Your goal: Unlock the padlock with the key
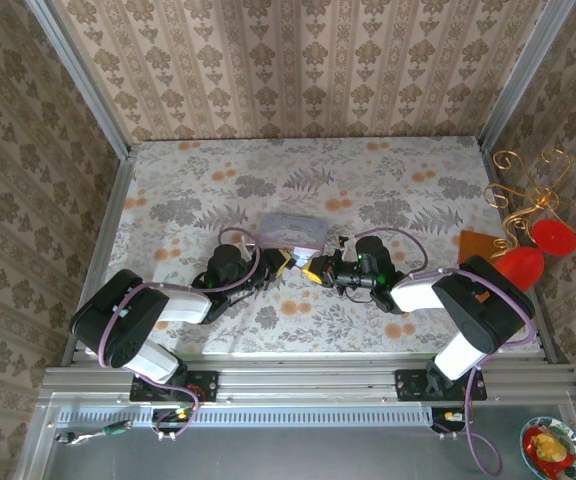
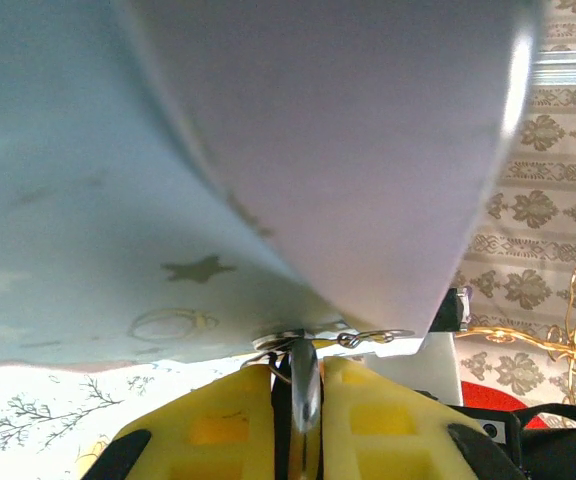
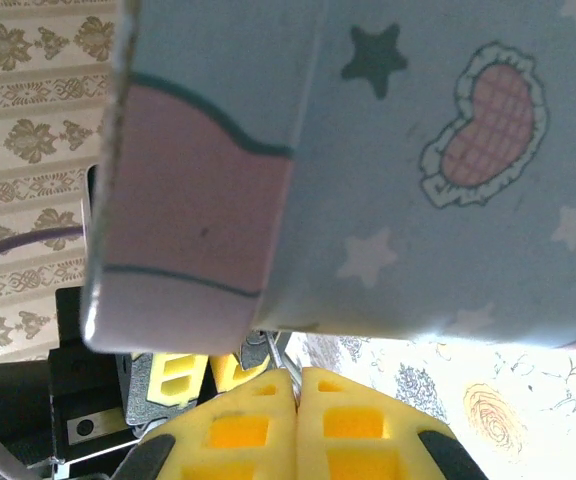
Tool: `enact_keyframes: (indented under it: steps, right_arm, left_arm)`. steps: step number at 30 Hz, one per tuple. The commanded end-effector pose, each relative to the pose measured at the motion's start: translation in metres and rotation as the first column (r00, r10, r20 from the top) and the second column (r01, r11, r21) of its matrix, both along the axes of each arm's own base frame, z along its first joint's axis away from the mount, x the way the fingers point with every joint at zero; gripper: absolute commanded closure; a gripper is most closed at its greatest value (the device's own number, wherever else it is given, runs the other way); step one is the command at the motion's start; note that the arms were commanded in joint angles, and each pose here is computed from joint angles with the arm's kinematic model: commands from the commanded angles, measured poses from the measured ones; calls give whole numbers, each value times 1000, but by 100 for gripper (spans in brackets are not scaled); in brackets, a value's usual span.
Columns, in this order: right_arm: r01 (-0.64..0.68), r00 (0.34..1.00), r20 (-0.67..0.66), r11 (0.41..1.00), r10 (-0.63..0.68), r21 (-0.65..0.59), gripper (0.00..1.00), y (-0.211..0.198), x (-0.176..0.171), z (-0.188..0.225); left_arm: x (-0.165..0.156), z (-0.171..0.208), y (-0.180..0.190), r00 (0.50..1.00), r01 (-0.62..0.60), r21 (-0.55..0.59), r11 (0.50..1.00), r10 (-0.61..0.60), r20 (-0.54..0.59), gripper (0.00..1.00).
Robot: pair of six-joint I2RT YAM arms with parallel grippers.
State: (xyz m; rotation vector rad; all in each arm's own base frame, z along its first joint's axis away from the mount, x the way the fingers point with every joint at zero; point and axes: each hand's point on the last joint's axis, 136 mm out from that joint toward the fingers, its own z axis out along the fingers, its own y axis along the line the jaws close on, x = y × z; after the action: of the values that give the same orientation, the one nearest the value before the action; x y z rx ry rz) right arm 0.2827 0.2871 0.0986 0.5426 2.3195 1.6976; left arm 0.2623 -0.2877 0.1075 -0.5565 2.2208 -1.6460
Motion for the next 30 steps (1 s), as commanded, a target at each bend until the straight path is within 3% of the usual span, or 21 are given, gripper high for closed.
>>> enact_keyframes:
  steps: [1, 30]
  right_arm:
    - [73, 994, 74, 996, -77, 59, 100, 5, 23, 20]
    - [135, 981, 117, 980, -153, 144, 100, 10, 38, 38]
  left_arm:
    - [-31, 44, -36, 975, 213, -113, 970, -204, 91, 100]
    - [-38, 76, -46, 968, 245, -216, 945, -226, 106, 100]
